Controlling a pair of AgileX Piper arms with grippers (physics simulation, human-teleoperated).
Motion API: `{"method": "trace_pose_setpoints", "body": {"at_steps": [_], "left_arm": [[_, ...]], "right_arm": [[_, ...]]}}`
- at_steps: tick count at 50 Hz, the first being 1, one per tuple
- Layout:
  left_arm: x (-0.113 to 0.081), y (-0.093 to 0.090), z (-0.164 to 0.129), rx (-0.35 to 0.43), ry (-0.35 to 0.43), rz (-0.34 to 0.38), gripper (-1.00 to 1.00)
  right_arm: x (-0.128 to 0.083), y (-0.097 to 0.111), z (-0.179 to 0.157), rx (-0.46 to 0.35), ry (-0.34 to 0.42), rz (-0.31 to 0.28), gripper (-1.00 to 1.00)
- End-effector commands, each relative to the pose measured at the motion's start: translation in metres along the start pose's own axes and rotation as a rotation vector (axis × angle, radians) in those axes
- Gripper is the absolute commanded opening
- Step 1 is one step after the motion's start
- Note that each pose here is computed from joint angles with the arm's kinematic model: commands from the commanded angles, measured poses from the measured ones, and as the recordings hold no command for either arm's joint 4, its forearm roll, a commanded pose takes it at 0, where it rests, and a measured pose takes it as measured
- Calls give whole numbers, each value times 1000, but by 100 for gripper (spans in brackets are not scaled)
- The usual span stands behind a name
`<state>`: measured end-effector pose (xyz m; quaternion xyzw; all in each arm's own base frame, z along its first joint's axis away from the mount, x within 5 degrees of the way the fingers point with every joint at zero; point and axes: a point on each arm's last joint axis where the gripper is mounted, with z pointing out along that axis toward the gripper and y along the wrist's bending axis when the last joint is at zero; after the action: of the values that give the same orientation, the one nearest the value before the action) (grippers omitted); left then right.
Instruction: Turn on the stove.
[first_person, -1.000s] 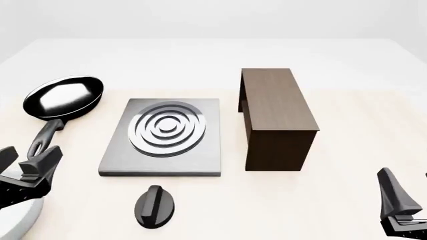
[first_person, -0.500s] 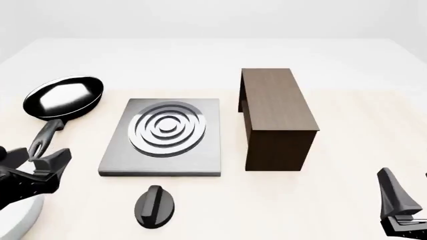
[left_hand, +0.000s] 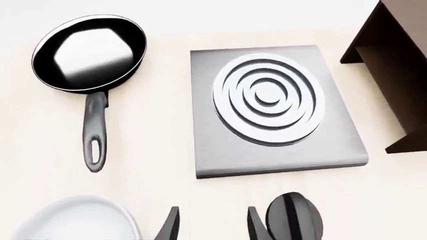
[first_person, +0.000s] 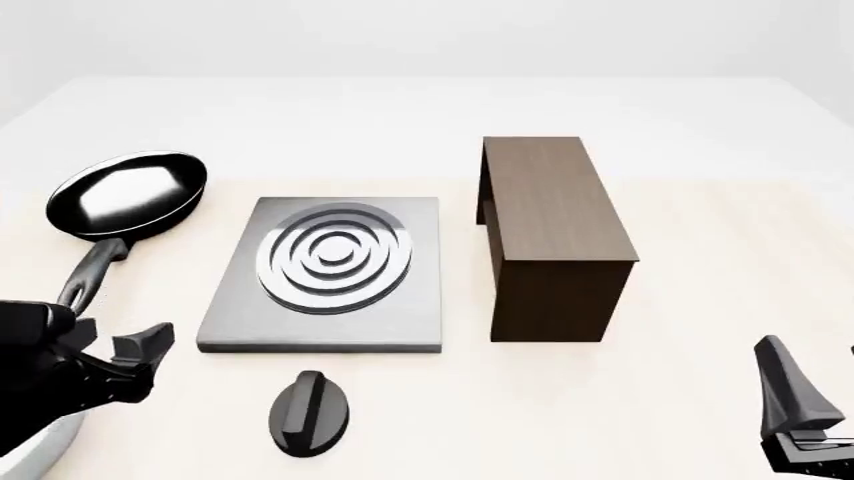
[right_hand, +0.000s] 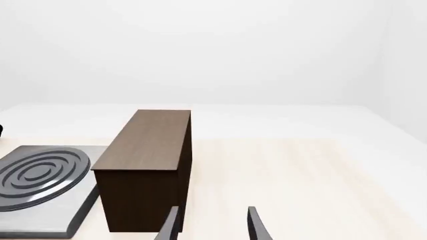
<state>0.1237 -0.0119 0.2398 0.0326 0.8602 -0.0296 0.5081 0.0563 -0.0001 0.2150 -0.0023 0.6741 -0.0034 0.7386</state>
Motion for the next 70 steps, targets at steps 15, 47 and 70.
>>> {"method": "trace_pose_setpoints", "body": {"at_steps": [15,47,70], "left_arm": [[25,-18,21,119,74,31,100],[51,-36,41,201,186,-29,100],[61,-41,45,222,221,-53,100]], "right_arm": [[0,0,0,-3,0,0,100],[0,0,0,-3,0,0,100],[0,0,0,-5,-2,-2,100]]}}
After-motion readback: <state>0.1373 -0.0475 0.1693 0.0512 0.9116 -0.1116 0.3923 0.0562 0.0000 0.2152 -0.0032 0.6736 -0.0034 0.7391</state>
